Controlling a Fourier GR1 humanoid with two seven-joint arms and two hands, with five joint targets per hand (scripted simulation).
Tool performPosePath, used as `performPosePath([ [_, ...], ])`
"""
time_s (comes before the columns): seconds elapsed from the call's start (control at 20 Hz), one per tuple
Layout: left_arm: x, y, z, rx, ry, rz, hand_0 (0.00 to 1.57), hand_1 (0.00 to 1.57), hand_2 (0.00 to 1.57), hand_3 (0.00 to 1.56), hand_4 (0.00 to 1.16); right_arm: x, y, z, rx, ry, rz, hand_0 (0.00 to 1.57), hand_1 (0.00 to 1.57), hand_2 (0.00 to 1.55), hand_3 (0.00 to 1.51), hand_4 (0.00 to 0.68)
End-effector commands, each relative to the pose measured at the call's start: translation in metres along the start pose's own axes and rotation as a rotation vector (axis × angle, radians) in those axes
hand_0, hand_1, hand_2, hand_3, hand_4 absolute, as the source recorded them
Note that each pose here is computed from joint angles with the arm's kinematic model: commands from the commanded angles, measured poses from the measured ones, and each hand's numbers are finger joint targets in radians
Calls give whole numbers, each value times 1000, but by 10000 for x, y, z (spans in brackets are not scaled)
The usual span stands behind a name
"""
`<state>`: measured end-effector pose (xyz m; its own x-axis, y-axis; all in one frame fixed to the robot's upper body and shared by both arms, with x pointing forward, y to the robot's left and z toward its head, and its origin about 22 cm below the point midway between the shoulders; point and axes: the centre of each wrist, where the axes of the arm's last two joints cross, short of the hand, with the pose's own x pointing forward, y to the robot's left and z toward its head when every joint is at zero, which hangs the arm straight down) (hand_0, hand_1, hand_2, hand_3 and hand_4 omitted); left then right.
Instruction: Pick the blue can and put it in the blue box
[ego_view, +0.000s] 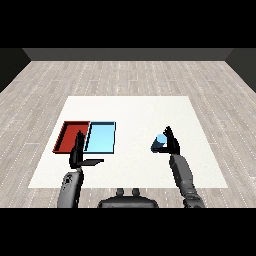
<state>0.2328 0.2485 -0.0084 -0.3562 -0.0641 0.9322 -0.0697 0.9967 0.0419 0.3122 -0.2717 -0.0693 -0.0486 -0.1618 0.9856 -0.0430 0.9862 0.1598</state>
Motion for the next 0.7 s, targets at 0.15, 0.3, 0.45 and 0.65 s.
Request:
performPosePath([
  [0.15, -21, -13, 103, 10, -14, -13, 0, 0, 0, 0, 0, -93, 56, -7, -6, 9, -12, 0, 0, 0, 0, 0],
  [0.3, 127, 139, -95, 6, -8, -25, 0, 0, 0, 0, 0, -143, -3, -20, 0, 22, -38, 0, 0, 0, 0, 0],
  [0.45, 324, 162, -152, -4, -22, 25, 0, 0, 0, 0, 0, -6, 116, -156, 21, 3, -54, 0, 0, 0, 0, 0],
  [0.65, 65, 160, -2, 3, -2, 0, 0, 0, 0, 0, 0, 30, 35, -94, 10, 33, -41, 0, 0, 0, 0, 0],
])
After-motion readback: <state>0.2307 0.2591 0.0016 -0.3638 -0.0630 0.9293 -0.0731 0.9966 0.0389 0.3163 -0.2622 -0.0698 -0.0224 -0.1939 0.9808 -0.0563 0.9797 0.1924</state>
